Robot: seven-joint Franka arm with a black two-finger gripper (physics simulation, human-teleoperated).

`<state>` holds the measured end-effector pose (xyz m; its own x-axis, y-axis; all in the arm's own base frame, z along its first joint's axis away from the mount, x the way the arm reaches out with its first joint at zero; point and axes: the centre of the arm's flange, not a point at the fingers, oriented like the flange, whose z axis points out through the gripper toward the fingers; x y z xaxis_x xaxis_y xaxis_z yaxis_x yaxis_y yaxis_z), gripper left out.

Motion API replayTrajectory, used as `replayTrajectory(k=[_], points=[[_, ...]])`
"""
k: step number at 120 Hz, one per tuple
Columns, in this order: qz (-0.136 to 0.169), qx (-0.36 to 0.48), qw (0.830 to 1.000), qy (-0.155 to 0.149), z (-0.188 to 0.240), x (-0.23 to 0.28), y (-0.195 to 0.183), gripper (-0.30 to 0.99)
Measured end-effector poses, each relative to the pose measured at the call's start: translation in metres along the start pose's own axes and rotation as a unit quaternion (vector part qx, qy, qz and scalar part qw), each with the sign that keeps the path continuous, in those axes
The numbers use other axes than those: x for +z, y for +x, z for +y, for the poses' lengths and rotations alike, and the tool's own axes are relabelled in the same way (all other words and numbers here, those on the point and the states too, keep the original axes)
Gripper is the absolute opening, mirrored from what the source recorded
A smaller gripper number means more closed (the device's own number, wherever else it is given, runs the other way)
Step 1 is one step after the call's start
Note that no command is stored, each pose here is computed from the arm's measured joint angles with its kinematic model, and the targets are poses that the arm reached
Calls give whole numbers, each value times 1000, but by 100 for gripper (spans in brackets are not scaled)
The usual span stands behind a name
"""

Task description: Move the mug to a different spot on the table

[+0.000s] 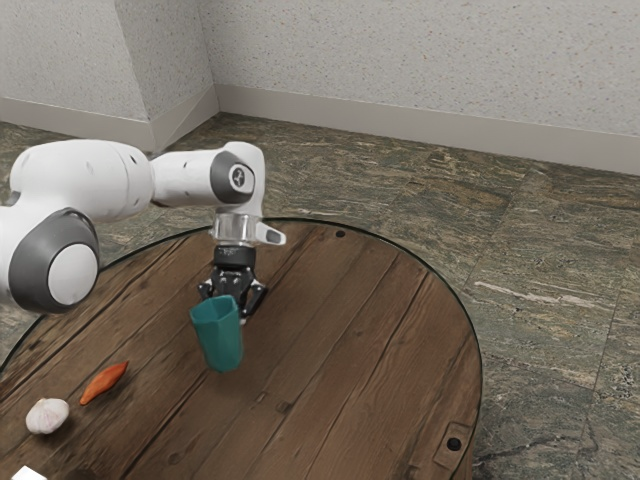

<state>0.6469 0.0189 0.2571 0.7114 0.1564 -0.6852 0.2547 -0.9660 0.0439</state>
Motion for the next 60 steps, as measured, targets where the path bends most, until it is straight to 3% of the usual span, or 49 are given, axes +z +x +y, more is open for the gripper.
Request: replayTrajectory(k=[19,60], points=[[35,-5,999,2,1,-1,10,-8],[70,-21,997,-4,-13,-1,24,-9]])
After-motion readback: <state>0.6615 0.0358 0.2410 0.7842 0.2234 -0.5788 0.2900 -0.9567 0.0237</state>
